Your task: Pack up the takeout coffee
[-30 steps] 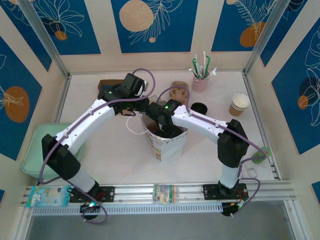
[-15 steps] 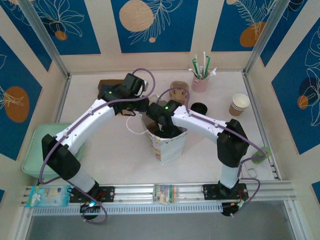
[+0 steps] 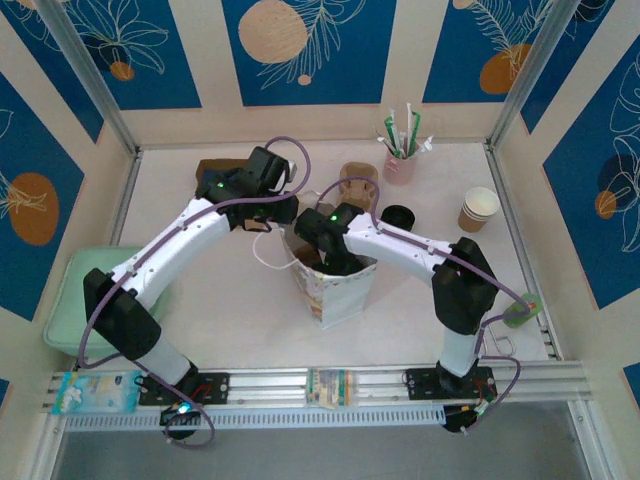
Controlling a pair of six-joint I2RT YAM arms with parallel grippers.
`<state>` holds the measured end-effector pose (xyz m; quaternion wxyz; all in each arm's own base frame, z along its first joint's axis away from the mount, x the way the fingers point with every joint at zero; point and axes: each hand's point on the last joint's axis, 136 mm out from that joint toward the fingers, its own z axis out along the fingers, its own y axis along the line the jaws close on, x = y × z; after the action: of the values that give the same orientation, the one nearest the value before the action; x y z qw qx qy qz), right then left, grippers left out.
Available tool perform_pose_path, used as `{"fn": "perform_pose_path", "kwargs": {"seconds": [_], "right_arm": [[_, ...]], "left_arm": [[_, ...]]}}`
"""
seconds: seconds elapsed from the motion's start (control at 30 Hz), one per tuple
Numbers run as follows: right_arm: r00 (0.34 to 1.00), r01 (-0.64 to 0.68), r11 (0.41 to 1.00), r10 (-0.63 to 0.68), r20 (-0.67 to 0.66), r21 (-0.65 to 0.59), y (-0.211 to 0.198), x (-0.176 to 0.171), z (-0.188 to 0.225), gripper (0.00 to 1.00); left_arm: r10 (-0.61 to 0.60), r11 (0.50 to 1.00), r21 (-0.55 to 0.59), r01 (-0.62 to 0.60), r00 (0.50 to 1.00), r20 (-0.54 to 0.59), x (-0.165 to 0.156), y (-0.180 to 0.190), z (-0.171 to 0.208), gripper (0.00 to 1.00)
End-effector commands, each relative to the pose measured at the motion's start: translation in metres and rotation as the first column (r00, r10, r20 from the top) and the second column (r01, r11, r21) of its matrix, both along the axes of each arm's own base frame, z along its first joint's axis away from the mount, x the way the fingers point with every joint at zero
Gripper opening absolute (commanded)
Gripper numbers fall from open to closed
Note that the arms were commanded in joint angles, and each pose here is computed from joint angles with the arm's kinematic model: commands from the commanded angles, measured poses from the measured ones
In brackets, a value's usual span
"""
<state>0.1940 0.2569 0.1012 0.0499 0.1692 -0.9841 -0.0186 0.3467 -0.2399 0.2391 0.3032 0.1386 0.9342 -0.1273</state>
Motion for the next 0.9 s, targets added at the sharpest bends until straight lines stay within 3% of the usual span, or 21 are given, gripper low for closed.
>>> {"fn": "perform_pose_path", "kwargs": {"seconds": [0.0,0.87], "right_arm": [[0.998,0.021,0.999,-0.023,-0.064,-0.031,-0.0073,-0.0115,-0.0078,0.37],[0.998,0.015,1.000,-0.016,-0.063,-0.008,-0.0011,-0.0107,-0.0070,0.37]], "left_arm": [[0.005,1.000,0.019,-0.005,1.000,0.005,0.0028,0.0034,0.0018,0.27],[0.004,1.000,0.021,-0.004,1.000,0.010,0.0031,0.0038,0.0035,0.27]]}}
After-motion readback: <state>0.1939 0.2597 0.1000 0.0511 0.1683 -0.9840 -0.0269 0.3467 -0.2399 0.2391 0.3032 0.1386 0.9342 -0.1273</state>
